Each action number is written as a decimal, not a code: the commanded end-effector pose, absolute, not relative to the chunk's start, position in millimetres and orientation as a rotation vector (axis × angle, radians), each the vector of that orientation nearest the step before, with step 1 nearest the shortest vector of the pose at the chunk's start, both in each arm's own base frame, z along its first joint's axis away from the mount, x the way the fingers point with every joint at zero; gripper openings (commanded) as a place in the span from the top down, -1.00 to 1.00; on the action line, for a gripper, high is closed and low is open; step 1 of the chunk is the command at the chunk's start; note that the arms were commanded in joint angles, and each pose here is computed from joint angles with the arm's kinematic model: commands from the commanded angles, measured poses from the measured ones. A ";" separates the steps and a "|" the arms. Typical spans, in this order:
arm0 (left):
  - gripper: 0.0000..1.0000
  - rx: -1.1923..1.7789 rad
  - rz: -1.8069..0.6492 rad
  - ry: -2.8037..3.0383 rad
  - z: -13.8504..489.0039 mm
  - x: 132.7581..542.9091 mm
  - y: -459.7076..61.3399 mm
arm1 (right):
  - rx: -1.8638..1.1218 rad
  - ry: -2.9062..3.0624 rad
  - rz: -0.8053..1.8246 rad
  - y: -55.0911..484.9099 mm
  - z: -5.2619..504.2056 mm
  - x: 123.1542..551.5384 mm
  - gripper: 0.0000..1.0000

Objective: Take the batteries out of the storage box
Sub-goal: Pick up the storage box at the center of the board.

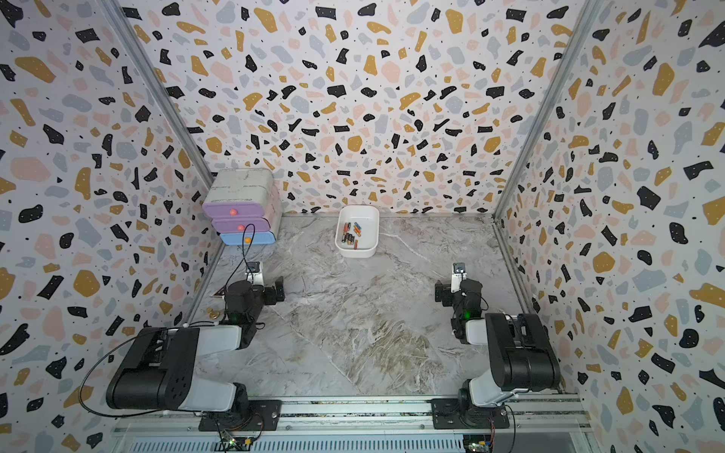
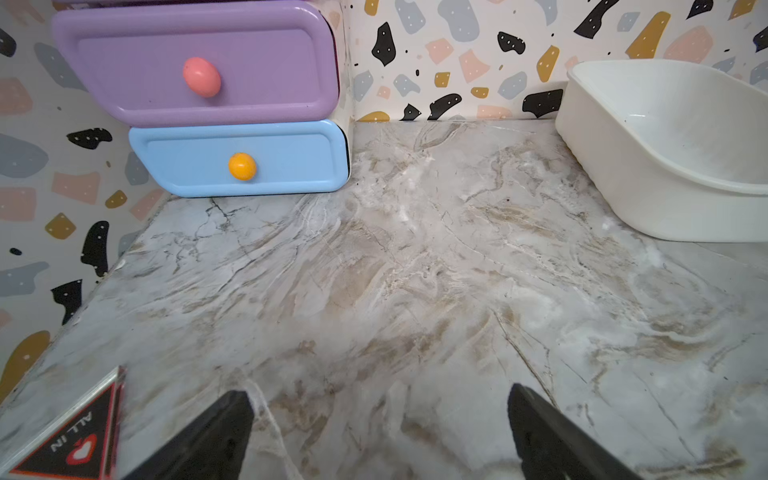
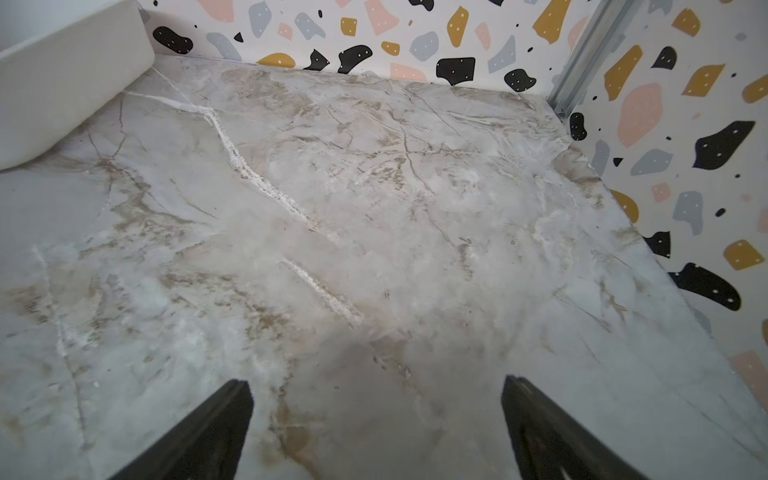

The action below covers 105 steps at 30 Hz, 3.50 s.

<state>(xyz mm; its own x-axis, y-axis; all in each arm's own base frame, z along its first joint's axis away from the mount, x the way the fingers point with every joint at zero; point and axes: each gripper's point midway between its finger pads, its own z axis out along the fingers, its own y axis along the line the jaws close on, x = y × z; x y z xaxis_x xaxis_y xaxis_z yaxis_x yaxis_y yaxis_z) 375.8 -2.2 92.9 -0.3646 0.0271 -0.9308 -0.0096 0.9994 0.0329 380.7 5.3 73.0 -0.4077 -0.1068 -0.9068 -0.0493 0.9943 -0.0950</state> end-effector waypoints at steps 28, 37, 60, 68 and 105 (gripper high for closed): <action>-1.00 -0.003 0.010 1.926 99.0 378.9 3.1 | -0.120 1.970 -0.054 7.8 81.7 385.6 -0.99; -1.00 -0.229 -0.096 1.787 276.4 369.1 -5.1 | -0.098 2.064 0.293 50.7 222.1 406.2 -0.85; -0.70 0.045 -0.461 2.707 179.6 473.7 -146.9 | -0.460 2.724 0.702 248.9 163.8 449.1 -0.77; -0.73 0.089 -0.507 2.632 169.9 520.0 -182.9 | -0.404 2.658 0.530 248.1 158.7 508.5 -0.83; 0.68 -0.016 -0.695 2.715 85.4 559.4 -234.3 | -0.295 2.672 0.483 268.0 87.0 555.5 0.65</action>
